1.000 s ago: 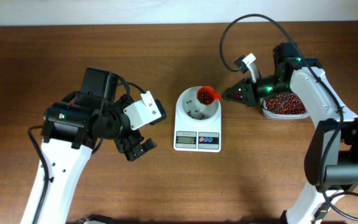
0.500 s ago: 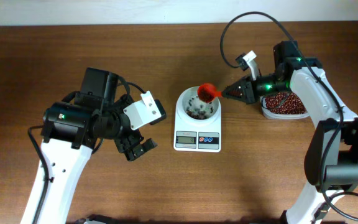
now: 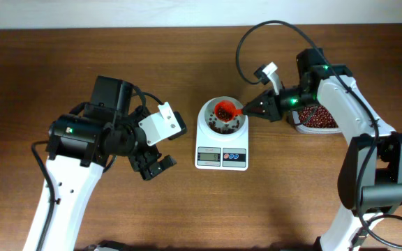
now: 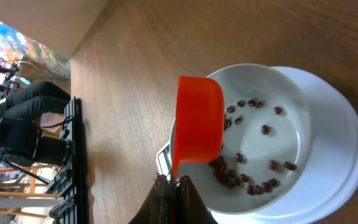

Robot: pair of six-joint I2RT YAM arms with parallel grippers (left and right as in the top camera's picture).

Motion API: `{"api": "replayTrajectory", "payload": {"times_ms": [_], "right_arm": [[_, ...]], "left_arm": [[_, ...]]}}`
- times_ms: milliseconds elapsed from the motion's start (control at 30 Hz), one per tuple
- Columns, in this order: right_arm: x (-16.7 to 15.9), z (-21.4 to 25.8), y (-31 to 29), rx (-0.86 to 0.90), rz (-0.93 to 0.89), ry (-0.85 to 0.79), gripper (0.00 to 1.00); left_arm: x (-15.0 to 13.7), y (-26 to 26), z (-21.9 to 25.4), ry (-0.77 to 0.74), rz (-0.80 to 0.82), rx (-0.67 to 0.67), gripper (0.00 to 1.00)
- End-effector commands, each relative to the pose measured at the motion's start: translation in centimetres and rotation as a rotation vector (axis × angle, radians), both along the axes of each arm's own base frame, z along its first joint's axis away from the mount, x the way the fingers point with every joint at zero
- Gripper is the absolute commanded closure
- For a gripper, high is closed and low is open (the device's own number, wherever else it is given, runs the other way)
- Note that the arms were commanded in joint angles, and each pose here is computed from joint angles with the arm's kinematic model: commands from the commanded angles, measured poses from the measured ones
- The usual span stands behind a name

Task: Scoop and weigh 50g on scale
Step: 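Tilt the red scoop to pour beans into the bowl on the scale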

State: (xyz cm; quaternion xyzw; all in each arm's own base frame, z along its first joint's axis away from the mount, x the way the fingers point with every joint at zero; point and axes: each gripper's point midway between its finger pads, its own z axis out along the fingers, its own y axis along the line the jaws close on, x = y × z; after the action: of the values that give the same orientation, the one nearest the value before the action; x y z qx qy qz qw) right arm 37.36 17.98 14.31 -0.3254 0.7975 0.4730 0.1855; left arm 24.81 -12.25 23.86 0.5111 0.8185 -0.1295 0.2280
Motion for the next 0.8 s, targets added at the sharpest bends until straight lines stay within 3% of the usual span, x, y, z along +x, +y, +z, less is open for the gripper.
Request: {"api": "replayTrajectory", "payload": {"times_ms": [0, 333, 533, 767], "right_arm": [[-0.2, -0.2, 0.4, 0.007, 0.020, -0.005, 0.96], [0.1, 1.0, 0.0, -0.031, 0.000, -0.036, 0.96], [0.3, 1.0, -1.6, -0.183, -0.027, -0.102, 0.96], [-0.1, 2.5, -1.2, -0.166, -0.020, -0.137, 0.96]], "left_arm": [[-0.3, 0.1, 0.2, -0.012, -0.004, -0.003, 0.01], [-0.3, 0.1, 0.2, -0.012, -0.004, -0.003, 0.01], [-0.3, 0.1, 0.2, -0.012, -0.004, -0.003, 0.01], [-0.3, 0.1, 0.2, -0.012, -0.004, -0.003, 0.01]]}}
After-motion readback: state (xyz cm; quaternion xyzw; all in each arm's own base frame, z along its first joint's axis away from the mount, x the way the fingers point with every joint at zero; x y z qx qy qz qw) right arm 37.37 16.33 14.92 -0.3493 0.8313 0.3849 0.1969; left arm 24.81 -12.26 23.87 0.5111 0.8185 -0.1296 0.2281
